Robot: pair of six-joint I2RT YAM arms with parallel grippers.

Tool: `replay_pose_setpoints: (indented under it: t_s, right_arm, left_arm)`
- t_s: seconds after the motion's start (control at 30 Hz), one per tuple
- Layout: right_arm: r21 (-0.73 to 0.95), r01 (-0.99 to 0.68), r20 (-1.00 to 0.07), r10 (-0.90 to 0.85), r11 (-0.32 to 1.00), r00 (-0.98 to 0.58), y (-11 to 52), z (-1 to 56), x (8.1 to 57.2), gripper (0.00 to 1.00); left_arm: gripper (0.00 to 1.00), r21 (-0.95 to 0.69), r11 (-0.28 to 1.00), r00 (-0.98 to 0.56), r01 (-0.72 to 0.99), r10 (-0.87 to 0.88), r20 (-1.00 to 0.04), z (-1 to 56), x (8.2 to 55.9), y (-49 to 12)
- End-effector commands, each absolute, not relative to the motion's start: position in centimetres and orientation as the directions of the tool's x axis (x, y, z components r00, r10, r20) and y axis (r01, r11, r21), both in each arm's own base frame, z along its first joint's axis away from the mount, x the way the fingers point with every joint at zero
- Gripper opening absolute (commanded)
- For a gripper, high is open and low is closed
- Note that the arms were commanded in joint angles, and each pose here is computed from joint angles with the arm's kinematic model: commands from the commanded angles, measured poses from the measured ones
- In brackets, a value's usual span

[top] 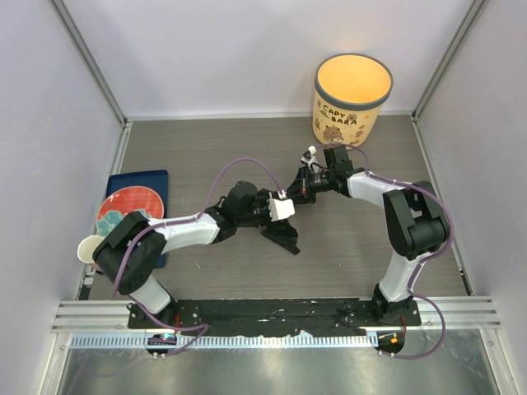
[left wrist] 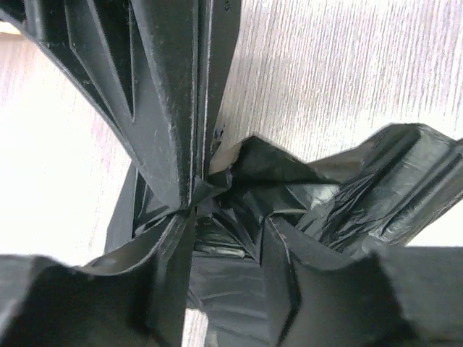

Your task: Put the trash bags into the trash bin

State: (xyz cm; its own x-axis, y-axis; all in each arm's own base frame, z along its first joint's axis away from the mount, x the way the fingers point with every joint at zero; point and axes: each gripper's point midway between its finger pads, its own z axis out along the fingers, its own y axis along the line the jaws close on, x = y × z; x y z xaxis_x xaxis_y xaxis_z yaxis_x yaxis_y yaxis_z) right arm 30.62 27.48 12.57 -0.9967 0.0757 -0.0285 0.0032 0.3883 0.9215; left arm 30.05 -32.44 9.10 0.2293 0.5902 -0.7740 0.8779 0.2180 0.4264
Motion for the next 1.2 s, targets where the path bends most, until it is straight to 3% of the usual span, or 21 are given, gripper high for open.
replay_pose_setpoints:
  t_s: [0.0,0.03,0.13,0.2,0.23,0.27,0.3,0.37,0.43,0.63,0.77,0.8,0.83,0.87,0.97,1.03,1.17]
  right_arm:
    - [0.936,-0.048,-0.079,0.075,0.35,-0.994,27.1,15.1,30.9,0.01]
    - [0.936,-0.052,-0.085,0.079,0.349,-0.993,26.9,15.2,31.0,0.01]
    - [0.919,-0.078,-0.131,0.111,0.387,-0.985,25.4,15.1,32.3,0.01]
    - [0.874,-0.106,-0.176,0.106,0.474,-0.979,23.7,13.9,33.1,0.01]
    - [0.85,-0.063,-0.142,0.113,0.523,-0.983,22.3,13.1,33.0,0.01]
    - [0.804,-0.146,-0.234,0.081,0.576,-0.969,21.3,12.7,34.0,0.01]
    - [0.778,-0.15,-0.244,0.074,0.61,-0.967,20.5,12.0,34.3,0.01]
    - [0.724,-0.166,-0.273,0.058,0.67,-0.96,19.0,11.1,34.8,0.01]
    - [0.698,-0.214,-0.298,0.005,0.684,-0.955,18.7,10.4,34.5,0.01]
    - [0.668,-0.355,-0.309,-0.19,0.654,-0.932,21.0,8.9,30.8,0.01]
    - [0.614,-0.433,-0.316,-0.297,0.66,-0.901,21.2,7.3,28.6,0.01]
    - [0.6,-0.446,-0.318,-0.314,0.664,-0.895,21.1,6.9,28.4,0.01]
    - [0.565,-0.461,-0.309,-0.343,0.684,-0.887,20.5,6.3,28.1,0.01]
    - [0.544,-0.493,-0.316,-0.379,0.679,-0.87,20.2,5.9,27.9,0.01]
    - [0.512,-0.537,-0.321,-0.431,0.67,-0.843,20.1,5.6,26.6,0.01]
    - [0.505,-0.564,-0.342,-0.449,0.653,-0.826,21.0,5.7,26.1,0.01]
    - [0.525,-0.545,-0.348,-0.42,0.653,-0.838,21.5,5.5,25.1,0.01]
  left_arm:
    - [0.29,0.45,0.233,0.27,0.862,0.54,-0.797,10.6,30.3,-33.2]
    - [0.15,0.455,0.218,0.276,0.863,0.552,-0.787,10.4,30.1,-33.0]
    - [0.02,0.456,0.18,0.274,0.871,0.593,-0.757,10.0,29.2,-32.0]
    - [0.0,0.423,0.069,0.289,0.903,0.632,-0.719,8.5,27.0,-30.6]
    - [0.0,0.42,0.039,0.303,0.907,0.631,-0.714,8.9,26.1,-29.8]
    - [0.0,0.426,-0.022,0.345,0.904,0.624,-0.701,9.1,25.1,-29.4]
    - [0.0,0.326,-0.121,0.325,0.938,0.636,-0.7,7.7,22.1,-28.1]
    - [0.0,0.314,-0.242,0.396,0.918,0.612,-0.685,8.1,19.7,-27.0]
    - [0.0,0.19,-0.344,0.376,0.919,0.63,-0.68,7.1,16.2,-25.0]
    - [0.0,0.034,-0.301,0.257,0.953,0.744,-0.617,5.3,16.2,-24.1]
    - [0.01,-0.041,-0.247,0.196,0.968,0.85,-0.49,2.6,17.8,-23.1]
    - [0.05,-0.109,-0.251,0.178,0.962,0.876,-0.448,1.7,17.0,-22.2]
    - [0.21,-0.118,-0.283,0.206,0.952,0.875,-0.439,2.0,17.0,-22.0]
    - [0.29,-0.169,-0.272,0.183,0.947,0.893,-0.411,2.1,16.1,-21.1]
    - [0.44,-0.232,-0.204,0.058,0.951,0.855,-0.515,5.4,16.1,-20.9]
    - [0.56,-0.234,-0.102,-0.08,0.967,0.749,-0.658,9.7,18.5,-21.8]
    - [0.61,-0.233,0.13,-0.263,0.964,0.604,-0.753,14.8,23.7,-23.6]
